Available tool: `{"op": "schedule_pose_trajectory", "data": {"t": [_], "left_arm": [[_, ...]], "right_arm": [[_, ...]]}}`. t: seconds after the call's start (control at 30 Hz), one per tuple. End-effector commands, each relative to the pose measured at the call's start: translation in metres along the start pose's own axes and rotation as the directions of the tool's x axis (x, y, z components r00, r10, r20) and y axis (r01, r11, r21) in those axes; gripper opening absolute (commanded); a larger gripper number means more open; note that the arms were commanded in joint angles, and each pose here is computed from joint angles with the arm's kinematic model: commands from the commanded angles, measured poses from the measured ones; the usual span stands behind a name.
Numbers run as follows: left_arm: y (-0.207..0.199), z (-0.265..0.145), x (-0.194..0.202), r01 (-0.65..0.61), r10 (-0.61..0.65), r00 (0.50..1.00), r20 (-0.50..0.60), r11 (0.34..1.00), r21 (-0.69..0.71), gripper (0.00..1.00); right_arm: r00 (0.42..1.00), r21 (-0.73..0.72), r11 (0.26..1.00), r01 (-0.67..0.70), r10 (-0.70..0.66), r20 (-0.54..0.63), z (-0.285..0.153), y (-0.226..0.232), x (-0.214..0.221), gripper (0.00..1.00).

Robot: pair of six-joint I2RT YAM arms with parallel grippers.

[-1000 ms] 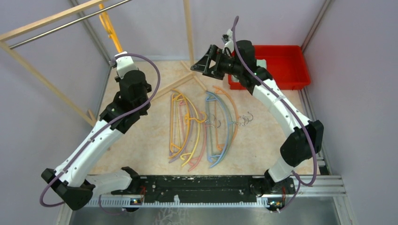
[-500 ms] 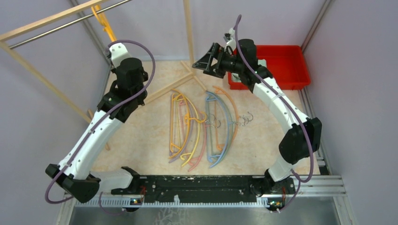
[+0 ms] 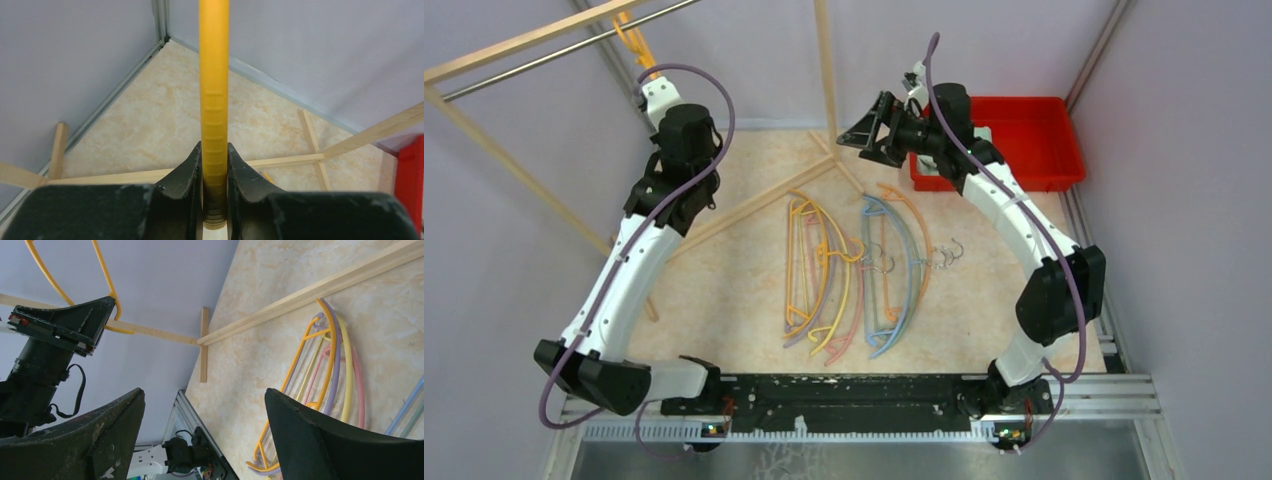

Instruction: Organize the hangers

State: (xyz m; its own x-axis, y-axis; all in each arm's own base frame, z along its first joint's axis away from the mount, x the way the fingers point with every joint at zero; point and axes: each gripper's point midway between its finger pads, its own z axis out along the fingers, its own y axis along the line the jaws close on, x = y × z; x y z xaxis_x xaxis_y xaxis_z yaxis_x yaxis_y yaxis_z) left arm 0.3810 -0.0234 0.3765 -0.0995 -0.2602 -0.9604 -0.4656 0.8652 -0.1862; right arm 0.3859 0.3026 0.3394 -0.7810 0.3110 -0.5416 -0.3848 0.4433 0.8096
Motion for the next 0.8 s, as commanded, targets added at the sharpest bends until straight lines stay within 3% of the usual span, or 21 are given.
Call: {"op": "schedule_pose_trajectory", "data": {"t": [0.0,0.27,0.53,0.77], "left_arm": [[-0.021,0.004,0.009,0.005,0.000,0.998,-0.057,0.995,0.096,0.00],[-0.051,-0.002,0.031,-0.016,0.050,0.992,-0.112,0.959,0.281,0.00],[-0.081,-0.022,0.013,-0.012,0.055,0.995,-0.078,0.884,0.468,0.00],[-0.110,0.005,0.032,-0.040,0.130,0.978,-0.164,0.886,0.462,0.00]], "right_arm": [[0.999,-0.046,0.998,0.030,-0.028,0.043,-0.005,0.010,-0.014,0.89],[0.998,-0.036,0.999,0.001,0.002,0.058,-0.004,-0.003,-0.016,0.89],[0.999,-0.011,0.999,-0.033,0.033,0.037,0.007,-0.023,-0.009,0.89],[0.999,-0.025,0.999,-0.031,0.032,0.041,0.006,-0.019,-0.013,0.89]]}}
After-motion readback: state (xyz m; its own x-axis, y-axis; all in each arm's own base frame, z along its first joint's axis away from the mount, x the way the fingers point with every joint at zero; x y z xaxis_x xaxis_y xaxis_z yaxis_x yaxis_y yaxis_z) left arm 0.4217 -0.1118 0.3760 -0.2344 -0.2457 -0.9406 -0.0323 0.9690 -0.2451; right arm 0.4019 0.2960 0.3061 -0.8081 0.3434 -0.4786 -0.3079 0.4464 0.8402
